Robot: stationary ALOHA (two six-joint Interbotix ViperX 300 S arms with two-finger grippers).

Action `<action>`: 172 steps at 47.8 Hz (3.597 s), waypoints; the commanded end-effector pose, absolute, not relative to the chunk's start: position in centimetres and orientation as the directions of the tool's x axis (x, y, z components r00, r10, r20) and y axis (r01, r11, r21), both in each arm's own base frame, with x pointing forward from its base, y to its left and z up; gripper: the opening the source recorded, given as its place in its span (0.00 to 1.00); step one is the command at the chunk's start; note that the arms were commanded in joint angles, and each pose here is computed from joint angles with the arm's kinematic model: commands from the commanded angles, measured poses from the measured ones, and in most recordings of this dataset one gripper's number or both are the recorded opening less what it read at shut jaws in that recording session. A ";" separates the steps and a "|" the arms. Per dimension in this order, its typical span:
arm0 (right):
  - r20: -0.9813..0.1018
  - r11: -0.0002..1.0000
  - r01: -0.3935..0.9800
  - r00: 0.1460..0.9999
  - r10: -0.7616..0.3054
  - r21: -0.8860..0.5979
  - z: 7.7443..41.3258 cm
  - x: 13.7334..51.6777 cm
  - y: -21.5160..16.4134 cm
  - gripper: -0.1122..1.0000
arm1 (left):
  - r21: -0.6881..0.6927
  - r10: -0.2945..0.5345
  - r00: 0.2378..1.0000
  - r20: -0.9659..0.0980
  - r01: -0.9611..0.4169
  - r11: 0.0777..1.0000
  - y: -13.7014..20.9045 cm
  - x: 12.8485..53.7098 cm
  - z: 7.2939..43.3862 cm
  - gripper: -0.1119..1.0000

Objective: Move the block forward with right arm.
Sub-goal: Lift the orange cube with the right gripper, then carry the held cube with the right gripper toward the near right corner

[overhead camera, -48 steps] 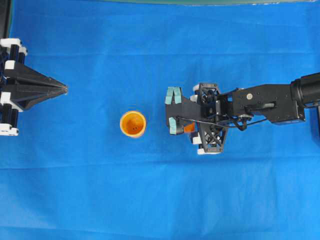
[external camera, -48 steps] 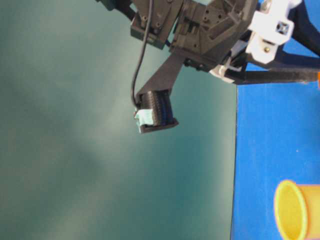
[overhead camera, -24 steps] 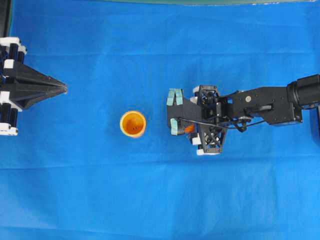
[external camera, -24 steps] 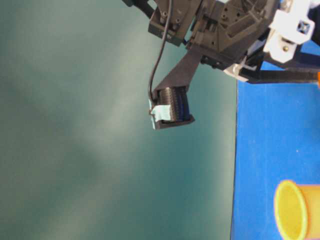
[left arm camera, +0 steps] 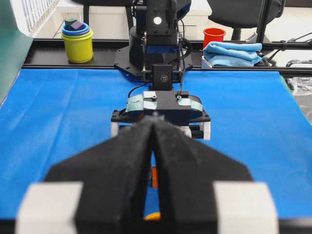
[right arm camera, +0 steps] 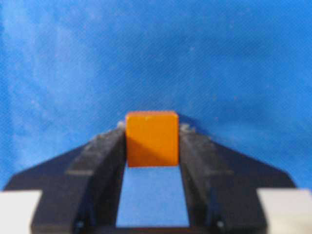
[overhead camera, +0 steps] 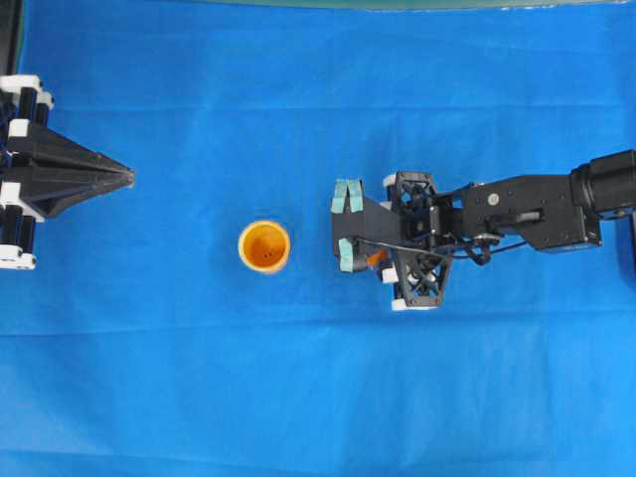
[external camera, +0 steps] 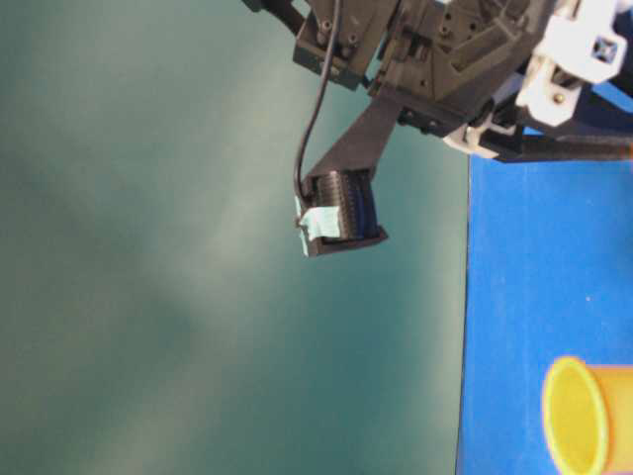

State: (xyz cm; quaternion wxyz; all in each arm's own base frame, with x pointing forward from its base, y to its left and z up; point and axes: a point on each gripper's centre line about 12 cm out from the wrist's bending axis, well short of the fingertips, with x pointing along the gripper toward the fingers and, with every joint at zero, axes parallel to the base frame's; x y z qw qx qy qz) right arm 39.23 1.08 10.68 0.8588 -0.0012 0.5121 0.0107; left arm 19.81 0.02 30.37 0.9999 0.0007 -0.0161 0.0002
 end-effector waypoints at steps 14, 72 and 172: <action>-0.827 0.999 -0.039 0.561 0.037 0.018 18.3 39.0 2.1 0.46 | 0.001 -0.001 0.998 0.061 0.001 1.000 0.0 20.0 31.7 0.11; -0.782 0.989 -0.120 0.607 0.142 0.086 31.0 37.2 8.1 0.46 | 0.001 -0.001 0.998 0.060 0.001 1.000 0.0 20.1 31.6 0.11; -0.675 0.915 -0.304 0.619 0.402 0.267 36.5 35.6 22.5 0.46 | 0.001 -0.001 1.000 0.031 0.001 1.000 0.0 20.2 31.2 0.11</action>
